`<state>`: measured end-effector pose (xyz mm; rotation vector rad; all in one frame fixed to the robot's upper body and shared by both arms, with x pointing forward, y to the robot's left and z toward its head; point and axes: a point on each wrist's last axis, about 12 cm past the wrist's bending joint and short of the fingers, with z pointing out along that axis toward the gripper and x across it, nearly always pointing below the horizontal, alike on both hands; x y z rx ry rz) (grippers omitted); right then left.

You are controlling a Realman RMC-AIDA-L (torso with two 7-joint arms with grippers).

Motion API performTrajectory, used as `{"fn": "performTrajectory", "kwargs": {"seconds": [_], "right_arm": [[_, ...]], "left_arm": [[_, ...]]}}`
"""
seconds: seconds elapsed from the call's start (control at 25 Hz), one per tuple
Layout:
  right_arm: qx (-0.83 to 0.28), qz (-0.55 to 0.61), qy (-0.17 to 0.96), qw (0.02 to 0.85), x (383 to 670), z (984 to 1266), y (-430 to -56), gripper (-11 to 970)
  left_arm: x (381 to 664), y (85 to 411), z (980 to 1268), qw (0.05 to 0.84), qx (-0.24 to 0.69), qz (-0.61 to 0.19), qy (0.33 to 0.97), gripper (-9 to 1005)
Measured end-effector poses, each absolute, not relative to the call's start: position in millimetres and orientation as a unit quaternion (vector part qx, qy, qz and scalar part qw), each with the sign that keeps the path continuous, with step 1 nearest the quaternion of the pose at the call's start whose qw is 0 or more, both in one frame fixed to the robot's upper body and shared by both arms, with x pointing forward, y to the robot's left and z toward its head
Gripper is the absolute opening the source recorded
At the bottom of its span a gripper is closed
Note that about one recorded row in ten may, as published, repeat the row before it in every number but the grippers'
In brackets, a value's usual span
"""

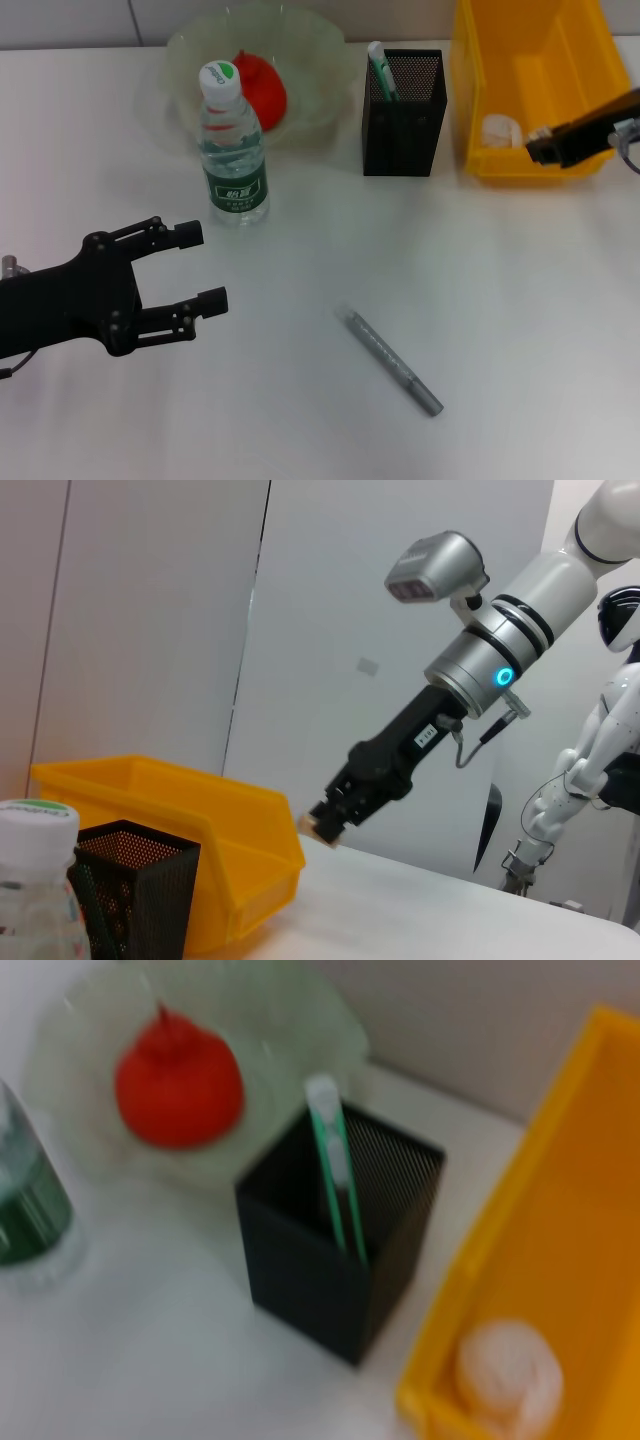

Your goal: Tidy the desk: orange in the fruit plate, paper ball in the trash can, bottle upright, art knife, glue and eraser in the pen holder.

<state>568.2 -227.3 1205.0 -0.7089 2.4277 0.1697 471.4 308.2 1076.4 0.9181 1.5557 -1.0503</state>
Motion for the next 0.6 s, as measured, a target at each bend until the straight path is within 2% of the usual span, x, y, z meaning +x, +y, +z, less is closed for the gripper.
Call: {"fn": "performTrajectory", "kwargs": {"seconds": [0.32, 0.6], "right_arm": [[-0.289, 0.098, 0.865, 0.398, 583.4, 1214.2, -207.5, 297], [-0.301, 0.091, 0.849, 0.425, 605.3, 1191.3, -187.6, 308]], "left_arm": [[472.4, 306.2, 1076.1, 0.503, 0.379, -0.435, 0.643, 834], [473.7, 304.6, 1074.1, 0.503, 0.375, -0.434, 0.647, 834]]}}
